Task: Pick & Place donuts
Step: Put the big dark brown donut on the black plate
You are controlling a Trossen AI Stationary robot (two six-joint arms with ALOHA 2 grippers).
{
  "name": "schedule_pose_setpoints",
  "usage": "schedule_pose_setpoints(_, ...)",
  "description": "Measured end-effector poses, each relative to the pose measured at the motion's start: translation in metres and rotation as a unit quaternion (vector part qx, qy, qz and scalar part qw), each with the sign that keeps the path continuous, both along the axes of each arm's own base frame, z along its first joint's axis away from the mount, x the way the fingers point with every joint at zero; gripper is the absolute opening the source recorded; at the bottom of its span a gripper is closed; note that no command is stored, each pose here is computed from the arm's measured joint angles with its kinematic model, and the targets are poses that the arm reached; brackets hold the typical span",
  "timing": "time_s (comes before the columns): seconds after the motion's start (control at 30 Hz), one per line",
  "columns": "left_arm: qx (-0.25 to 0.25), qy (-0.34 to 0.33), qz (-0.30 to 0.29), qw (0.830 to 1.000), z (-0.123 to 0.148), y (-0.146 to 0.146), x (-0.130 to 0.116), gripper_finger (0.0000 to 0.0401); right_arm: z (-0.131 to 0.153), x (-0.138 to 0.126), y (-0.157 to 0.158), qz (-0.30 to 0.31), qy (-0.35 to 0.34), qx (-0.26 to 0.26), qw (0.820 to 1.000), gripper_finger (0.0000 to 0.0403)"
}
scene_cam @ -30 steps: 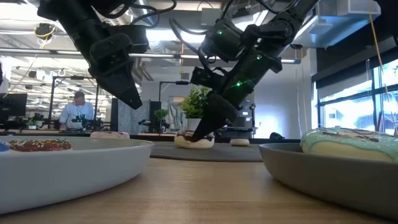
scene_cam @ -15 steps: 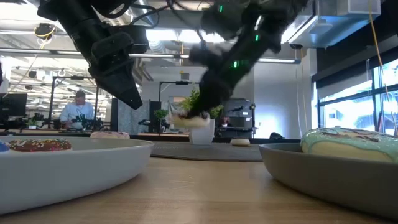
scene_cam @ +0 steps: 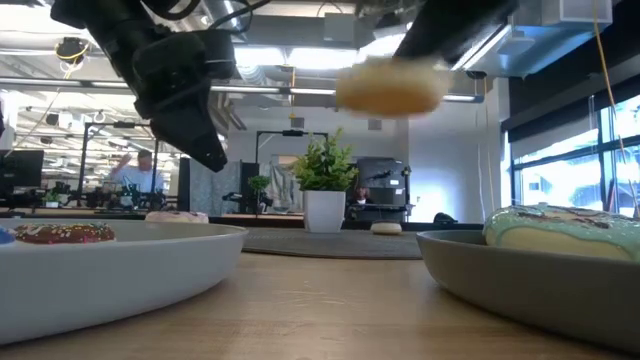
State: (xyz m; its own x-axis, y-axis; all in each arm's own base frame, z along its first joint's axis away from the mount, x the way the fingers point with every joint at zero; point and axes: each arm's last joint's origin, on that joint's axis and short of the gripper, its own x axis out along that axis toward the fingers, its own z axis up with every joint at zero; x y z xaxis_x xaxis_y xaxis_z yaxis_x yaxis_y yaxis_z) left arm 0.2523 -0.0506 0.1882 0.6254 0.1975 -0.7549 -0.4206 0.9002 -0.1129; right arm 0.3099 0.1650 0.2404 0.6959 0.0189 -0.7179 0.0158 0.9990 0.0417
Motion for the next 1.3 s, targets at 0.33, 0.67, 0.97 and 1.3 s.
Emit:
schedule_pose_setpoints(0.33, -0.002, -0.017, 0.001, 1.0, 0.002, 0.0, 0.003, 0.013, -0.041, -0.048, 0.104, -0.001, -0.032, 0.036, 0.999, 0.001)
schedule_pose_setpoints(0.67, 0.004, -0.034, 0.008, 0.999, 0.004, 0.0, 0.005, 0.0132, -0.084, -0.042, 0.111, -0.022, 0.001, 0.003, 1.0, 0.0015)
schedule_pose_setpoints(0.97, 0.006, -0.033, 0.006, 0.999, 0.004, 0.0, 0.005, 0.0128, -0.09, -0.043, 0.11, -0.035, 0.023, 0.013, 0.999, 0.0015)
schedule_pose_setpoints(1.3, 0.007, -0.033, 0.005, 0.999, 0.004, 0.0, 0.005, 0.013, -0.091, -0.039, 0.105, -0.037, 0.037, 0.017, 0.999, 0.0017)
